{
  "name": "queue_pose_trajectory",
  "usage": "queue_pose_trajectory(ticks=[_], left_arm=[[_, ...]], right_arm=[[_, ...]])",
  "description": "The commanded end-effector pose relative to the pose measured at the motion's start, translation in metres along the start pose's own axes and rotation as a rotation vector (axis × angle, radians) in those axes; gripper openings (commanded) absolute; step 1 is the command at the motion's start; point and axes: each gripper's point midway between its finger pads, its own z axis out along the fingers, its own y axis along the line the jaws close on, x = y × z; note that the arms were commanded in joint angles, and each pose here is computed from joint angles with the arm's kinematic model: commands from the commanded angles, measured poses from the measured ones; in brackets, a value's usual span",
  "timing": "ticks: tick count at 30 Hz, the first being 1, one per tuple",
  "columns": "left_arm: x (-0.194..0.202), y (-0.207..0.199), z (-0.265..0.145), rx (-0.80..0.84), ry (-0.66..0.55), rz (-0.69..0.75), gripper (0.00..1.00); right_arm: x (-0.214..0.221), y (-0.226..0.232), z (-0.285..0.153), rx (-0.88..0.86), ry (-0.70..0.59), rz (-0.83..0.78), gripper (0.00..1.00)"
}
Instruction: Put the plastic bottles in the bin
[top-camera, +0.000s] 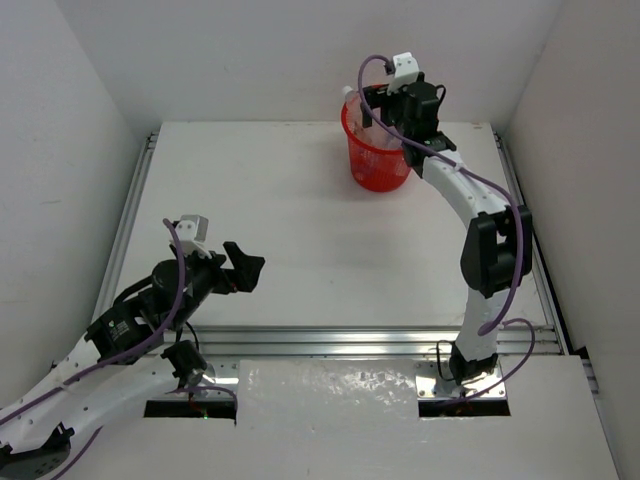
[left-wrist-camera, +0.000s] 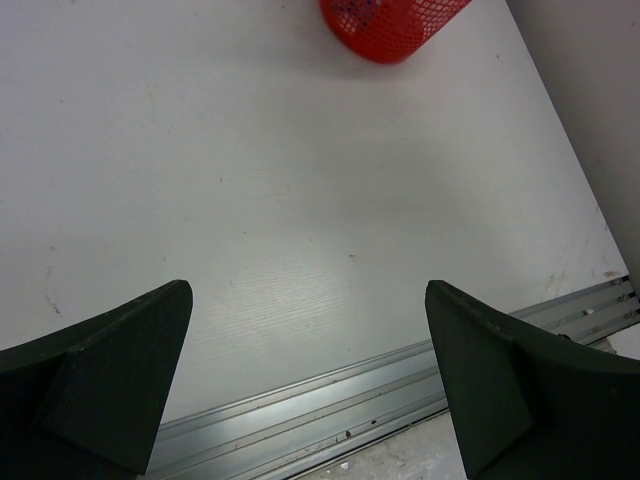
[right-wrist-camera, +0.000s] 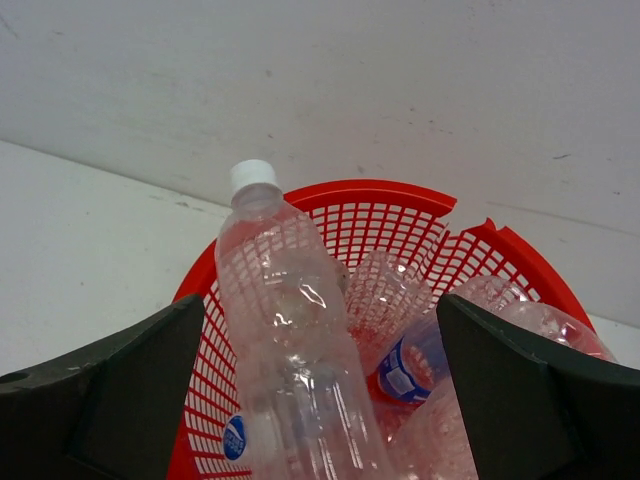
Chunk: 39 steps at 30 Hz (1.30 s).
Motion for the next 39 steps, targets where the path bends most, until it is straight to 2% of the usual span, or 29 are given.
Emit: queue_pose_trajectory(ticks=[1, 6, 12, 13, 15, 16, 18, 19, 20, 21, 22, 23, 25, 26, 27, 30, 32, 34, 35, 39], left_arm=[[-0.014, -0.005, -0.001, 0.027, -0.053, -0.016, 1.0], [-0.014, -0.005, -0.001, 0.025, -0.055, -0.019, 1.0], [-0.016, -0.001, -0.002, 0.005, -0.066, -0.024, 1.0], [-0.017, 0.0, -0.002, -0.002, -0.069, -0.028, 1.0], [-0.021, 0.009, -0.001, -0.058, -0.088, -0.038, 1.0], [-0.023, 0.014, -0.001, -0.089, -0.092, -0.051, 1.0], [-0.026, 0.037, 0.002, -0.227, -0.104, -0.056, 1.0], [-0.033, 0.043, 0.001, -0.274, -0.119, -0.068, 1.0], [-0.034, 0.054, 0.006, -0.346, -0.119, -0.07, 1.0], [-0.036, 0.062, 0.007, -0.398, -0.128, -0.073, 1.0], [-0.039, 0.064, 0.008, -0.417, -0.127, -0.084, 1.0], [-0.04, 0.072, 0.014, -0.457, -0.12, -0.089, 1.0], [-0.044, 0.073, 0.022, -0.456, -0.12, -0.096, 1.0], [-0.046, 0.081, 0.025, -0.486, -0.12, -0.102, 1.0], [-0.047, 0.086, 0.028, -0.499, -0.107, -0.091, 1.0], [-0.046, 0.091, 0.027, -0.52, -0.09, -0.07, 1.0], [-0.039, 0.09, 0.027, -0.493, -0.069, -0.039, 1.0], [-0.028, 0.093, 0.026, -0.488, -0.064, -0.047, 1.0], [-0.025, 0.089, 0.028, -0.458, -0.064, -0.068, 1.0], [-0.031, 0.079, 0.025, -0.385, -0.095, -0.077, 1.0]], right_arm=[[-0.054, -0.005, -0.007, 0.01, -0.102, 0.02, 0.99], [-0.099, -0.005, -0.026, -0.01, -0.131, 0.027, 0.99], [-0.088, -0.007, -0.043, 0.006, -0.028, 0.002, 0.99], [-0.107, -0.007, -0.068, 0.015, -0.05, 0.015, 0.99], [-0.093, 0.0, -0.096, 0.041, 0.022, 0.069, 0.99], [-0.096, -0.007, -0.131, 0.09, 0.064, 0.095, 0.99], [-0.041, 0.003, -0.168, 0.091, 0.23, 0.147, 0.99], [0.007, 0.007, -0.186, 0.092, 0.336, 0.145, 0.99], [-0.002, 0.006, -0.217, 0.094, 0.303, 0.157, 0.99], [0.014, 0.009, -0.233, 0.094, 0.328, 0.172, 0.99], [0.057, 0.01, -0.252, 0.107, 0.418, 0.168, 0.99], [0.049, 0.01, -0.275, 0.1, 0.373, 0.182, 0.99], [0.085, 0.008, -0.306, 0.124, 0.46, 0.174, 0.99], [0.081, 0.006, -0.323, 0.137, 0.436, 0.193, 0.99], [0.095, 0.003, -0.347, 0.157, 0.484, 0.197, 0.99], [0.108, 0.004, -0.37, 0.157, 0.491, 0.209, 0.99], [0.103, 0.002, -0.386, 0.156, 0.446, 0.21, 0.99], [0.113, -0.002, -0.396, 0.179, 0.448, 0.212, 0.99], [0.108, -0.002, -0.401, 0.177, 0.408, 0.226, 0.99], [0.116, 0.007, -0.404, 0.134, 0.38, 0.258, 0.99]])
